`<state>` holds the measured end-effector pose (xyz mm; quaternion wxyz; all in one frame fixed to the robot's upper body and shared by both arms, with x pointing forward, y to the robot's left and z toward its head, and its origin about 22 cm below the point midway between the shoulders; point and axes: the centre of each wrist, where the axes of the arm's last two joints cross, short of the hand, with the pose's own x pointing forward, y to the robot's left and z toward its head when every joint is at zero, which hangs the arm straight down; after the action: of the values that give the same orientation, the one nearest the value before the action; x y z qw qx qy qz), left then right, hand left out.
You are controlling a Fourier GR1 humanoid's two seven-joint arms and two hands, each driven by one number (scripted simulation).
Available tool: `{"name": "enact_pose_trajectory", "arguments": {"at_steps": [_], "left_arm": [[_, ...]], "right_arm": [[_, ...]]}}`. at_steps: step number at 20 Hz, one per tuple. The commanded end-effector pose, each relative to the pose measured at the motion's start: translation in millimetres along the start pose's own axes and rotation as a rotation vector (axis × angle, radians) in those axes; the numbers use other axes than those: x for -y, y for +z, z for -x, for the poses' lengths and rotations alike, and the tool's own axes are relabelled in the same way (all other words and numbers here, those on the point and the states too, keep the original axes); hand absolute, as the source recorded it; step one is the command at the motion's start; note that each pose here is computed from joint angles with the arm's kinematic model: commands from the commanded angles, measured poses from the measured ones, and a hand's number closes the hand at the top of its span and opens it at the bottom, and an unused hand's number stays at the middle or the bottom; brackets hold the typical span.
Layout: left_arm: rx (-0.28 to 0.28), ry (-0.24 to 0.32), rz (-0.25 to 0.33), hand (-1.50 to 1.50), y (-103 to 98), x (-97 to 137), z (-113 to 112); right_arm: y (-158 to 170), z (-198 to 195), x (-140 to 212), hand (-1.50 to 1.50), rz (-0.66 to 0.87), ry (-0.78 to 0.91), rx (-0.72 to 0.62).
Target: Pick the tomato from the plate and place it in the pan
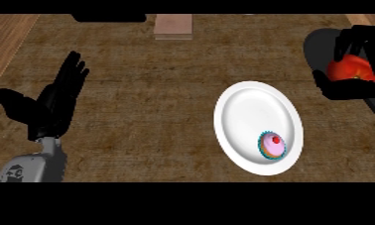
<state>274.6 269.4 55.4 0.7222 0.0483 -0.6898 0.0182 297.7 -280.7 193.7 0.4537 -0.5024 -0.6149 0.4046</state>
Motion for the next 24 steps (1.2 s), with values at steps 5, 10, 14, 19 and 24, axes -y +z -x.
{"name": "enact_pose_trajectory", "arguments": {"at_steps": [5,10,14,19,24], "left_arm": [[-0.004,-0.003,0.023,0.00,-4.0,4.2,-10.7],[0.002,0.012,0.009,0.00,-10.4,-4.9,4.1],[0.014,0.007,0.026,0.00,-6.8,9.7,-16.4],[0.000,0.010,0.062,0.00,-5.7,10.9,0.0],[0.029,0.016,0.056,0.00,-16.0,10.2,-14.5]], "right_arm": [[-39.3,76.6,-17.6,1.50,0.069,-0.040,-0.123],[-40.1,141.2,-13.6,1.50,0.133,-0.108,-0.168],[-45.2,183.7,-11.1,1.50,0.107,-0.132,-0.188],[-44.4,192.8,-55.2,1.50,0.075,-0.143,-0.140],[-29.8,201.5,-86.0,1.50,0.036,-0.153,-0.109]]}}
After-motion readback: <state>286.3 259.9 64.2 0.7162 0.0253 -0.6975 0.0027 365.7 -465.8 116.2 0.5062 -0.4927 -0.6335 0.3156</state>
